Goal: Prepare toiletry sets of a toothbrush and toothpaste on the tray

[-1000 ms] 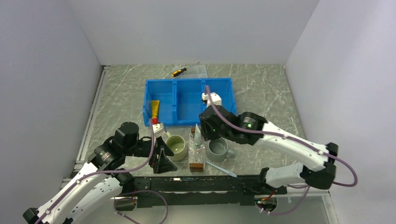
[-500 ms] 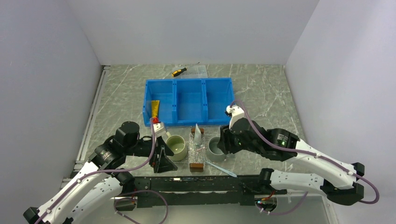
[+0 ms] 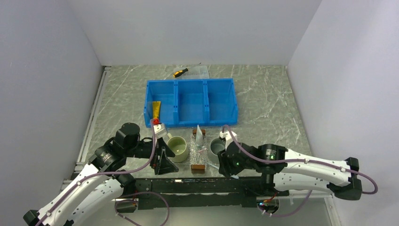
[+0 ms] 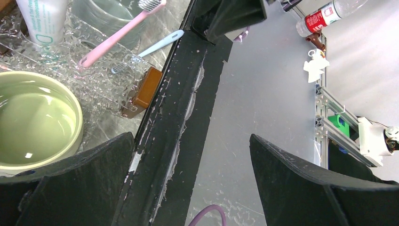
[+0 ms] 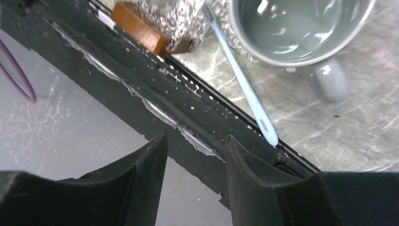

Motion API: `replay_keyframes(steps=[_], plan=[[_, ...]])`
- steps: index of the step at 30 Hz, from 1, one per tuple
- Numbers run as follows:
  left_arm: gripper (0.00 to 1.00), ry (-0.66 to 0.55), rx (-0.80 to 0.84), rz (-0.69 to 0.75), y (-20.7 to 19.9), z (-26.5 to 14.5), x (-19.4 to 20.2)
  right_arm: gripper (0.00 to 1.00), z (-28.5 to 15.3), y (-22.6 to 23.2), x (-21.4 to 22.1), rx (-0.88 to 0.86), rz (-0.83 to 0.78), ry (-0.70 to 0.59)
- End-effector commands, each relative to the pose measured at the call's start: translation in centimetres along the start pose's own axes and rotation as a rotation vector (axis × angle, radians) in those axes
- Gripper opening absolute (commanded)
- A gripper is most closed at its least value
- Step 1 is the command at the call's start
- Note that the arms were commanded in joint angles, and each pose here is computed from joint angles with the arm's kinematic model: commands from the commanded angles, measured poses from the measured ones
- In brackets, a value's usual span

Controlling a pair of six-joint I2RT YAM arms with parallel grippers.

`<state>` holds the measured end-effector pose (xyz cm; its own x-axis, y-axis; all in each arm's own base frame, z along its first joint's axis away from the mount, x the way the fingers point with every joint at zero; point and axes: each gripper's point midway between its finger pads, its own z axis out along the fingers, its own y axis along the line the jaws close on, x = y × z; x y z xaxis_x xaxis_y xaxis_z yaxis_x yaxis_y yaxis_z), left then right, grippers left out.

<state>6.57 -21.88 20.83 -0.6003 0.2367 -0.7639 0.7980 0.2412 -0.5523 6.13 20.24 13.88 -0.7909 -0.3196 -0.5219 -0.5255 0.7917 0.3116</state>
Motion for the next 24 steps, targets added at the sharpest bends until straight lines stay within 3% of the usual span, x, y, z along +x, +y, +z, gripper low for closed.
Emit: replay_keyframes(steps=[1,10,24], plan=[[0.99,-0.034,0.016,0.030,-0.6,-0.3,-1.1,0.52,1.2,1.2,0.1,-0.011,0.041,-0.077],[0.99,-0.038,0.017,0.033,-0.7,-0.3,-1.0,0.61,3.8,-0.1,1.4,0.140,0.002,-0.148],[0.99,-0.035,0.024,0.031,-0.8,-0.3,-1.0,0.59,6.9,-2.0,2.7,0.240,0.021,-0.189]])
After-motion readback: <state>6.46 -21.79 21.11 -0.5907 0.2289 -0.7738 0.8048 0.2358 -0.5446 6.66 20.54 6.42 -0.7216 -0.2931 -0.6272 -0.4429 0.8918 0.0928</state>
